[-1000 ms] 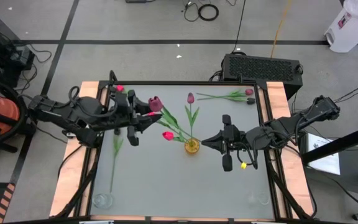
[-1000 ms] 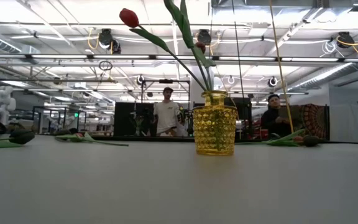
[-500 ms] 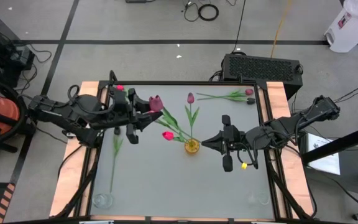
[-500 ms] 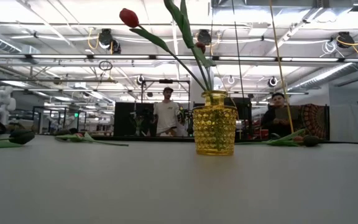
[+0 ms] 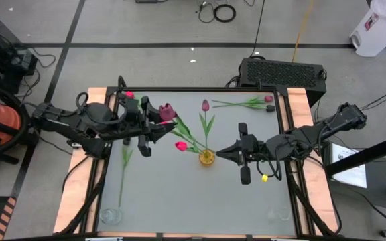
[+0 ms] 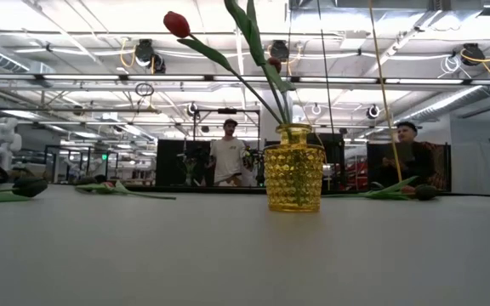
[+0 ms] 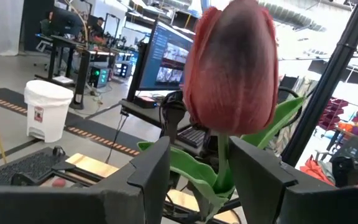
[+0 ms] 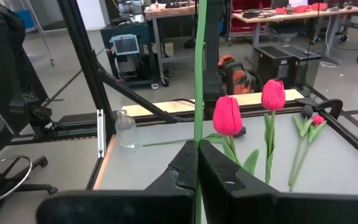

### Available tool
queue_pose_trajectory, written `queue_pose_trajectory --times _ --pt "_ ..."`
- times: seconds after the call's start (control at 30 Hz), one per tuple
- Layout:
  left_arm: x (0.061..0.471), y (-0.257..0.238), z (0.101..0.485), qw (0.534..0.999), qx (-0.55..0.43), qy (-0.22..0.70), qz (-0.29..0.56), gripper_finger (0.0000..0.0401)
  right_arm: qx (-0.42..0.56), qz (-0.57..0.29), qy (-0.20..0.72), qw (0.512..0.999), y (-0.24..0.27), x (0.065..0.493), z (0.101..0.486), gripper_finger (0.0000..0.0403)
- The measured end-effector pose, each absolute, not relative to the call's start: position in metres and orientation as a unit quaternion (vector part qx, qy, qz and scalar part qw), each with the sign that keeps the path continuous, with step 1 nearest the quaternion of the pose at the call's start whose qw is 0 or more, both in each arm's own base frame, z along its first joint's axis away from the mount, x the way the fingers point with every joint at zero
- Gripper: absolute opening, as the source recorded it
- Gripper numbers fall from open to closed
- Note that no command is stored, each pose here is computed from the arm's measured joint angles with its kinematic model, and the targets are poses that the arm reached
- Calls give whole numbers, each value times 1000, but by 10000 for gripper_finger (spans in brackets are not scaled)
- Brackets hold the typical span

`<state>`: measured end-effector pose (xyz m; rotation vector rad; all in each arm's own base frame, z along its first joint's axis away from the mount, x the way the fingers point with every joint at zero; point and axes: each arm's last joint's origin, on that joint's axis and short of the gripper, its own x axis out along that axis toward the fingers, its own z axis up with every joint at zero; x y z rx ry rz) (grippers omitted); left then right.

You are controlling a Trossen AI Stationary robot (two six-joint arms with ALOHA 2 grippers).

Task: Sort flowers into vase by color
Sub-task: Put the bottom red flower into the yellow vase

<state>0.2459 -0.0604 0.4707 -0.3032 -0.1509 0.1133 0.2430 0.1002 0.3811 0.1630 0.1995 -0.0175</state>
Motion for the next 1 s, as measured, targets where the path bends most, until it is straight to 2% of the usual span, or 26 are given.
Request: queue_pose_trajectory --times 0.3,0.43,0.8,1.0 --pt "246 -60 472 984 -150 -82 56 161 89 6 110 990 105 254 373 0" --pt "246 -60 472 984 -150 -81 55 131 90 9 104 990 108 259 371 0" --pt "246 -61 471 984 -149 -79 53 19 89 2 103 991 105 260 371 0" --pt "246 -61 471 985 -142 -78 54 8 89 -2 103 991 104 261 371 0"
